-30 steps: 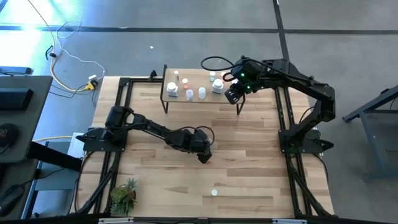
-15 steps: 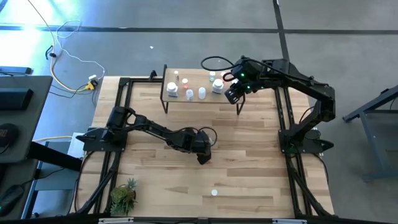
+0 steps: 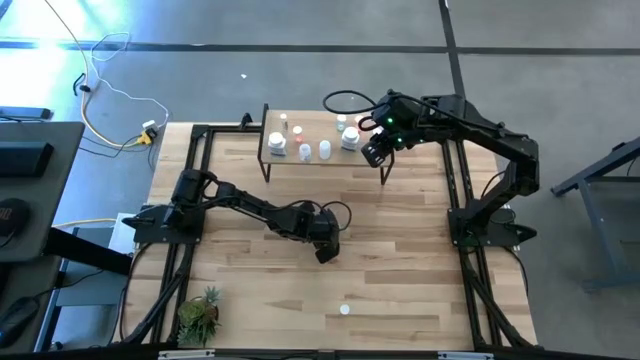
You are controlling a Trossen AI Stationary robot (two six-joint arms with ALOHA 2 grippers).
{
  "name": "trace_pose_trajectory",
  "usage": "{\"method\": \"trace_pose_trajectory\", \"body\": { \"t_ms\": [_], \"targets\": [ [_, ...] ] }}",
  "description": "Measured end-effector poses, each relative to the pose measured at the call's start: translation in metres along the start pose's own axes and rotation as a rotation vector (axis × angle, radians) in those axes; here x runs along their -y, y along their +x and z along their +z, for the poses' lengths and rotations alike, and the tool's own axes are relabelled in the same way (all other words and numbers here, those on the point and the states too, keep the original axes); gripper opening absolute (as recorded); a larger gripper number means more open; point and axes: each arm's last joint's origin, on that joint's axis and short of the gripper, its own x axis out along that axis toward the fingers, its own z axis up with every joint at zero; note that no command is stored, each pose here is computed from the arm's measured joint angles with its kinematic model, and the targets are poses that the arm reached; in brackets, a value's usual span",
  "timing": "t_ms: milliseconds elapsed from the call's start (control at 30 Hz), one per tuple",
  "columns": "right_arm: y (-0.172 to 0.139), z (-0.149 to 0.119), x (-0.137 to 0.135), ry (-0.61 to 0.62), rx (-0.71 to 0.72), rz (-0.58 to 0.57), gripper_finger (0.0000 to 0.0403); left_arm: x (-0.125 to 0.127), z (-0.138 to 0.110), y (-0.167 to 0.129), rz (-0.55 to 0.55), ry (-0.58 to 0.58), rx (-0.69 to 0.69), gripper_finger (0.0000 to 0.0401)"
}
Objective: Pick and place medicine bottles onto shelf by color
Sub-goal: Put the blue pill bottle on the shelf
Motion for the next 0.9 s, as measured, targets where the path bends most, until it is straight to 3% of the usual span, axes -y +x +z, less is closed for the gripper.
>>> {"method": "trace_pose_trajectory", "body": {
  "t_ms": [400,633,900],
  "targets": [
    [0.000,0.000,0.000,-0.007,-0.002,0.003,0.0161,-0.007,0.006,-0.005,-0.116,0.046,-0.055,0.0089],
    [0.000,0.000,0.000,-0.006,-0.005,0.015,0.0161,-0.015,0.025,-0.042,-0.211,0.068,0.023,0.0089],
    [0.000,0.001,0.001,-0.001,-0.003,0.012,0.0161,-0.038,0.050,-0.091,-0.211,0.115,0.199,0.0090]
  ]
}}
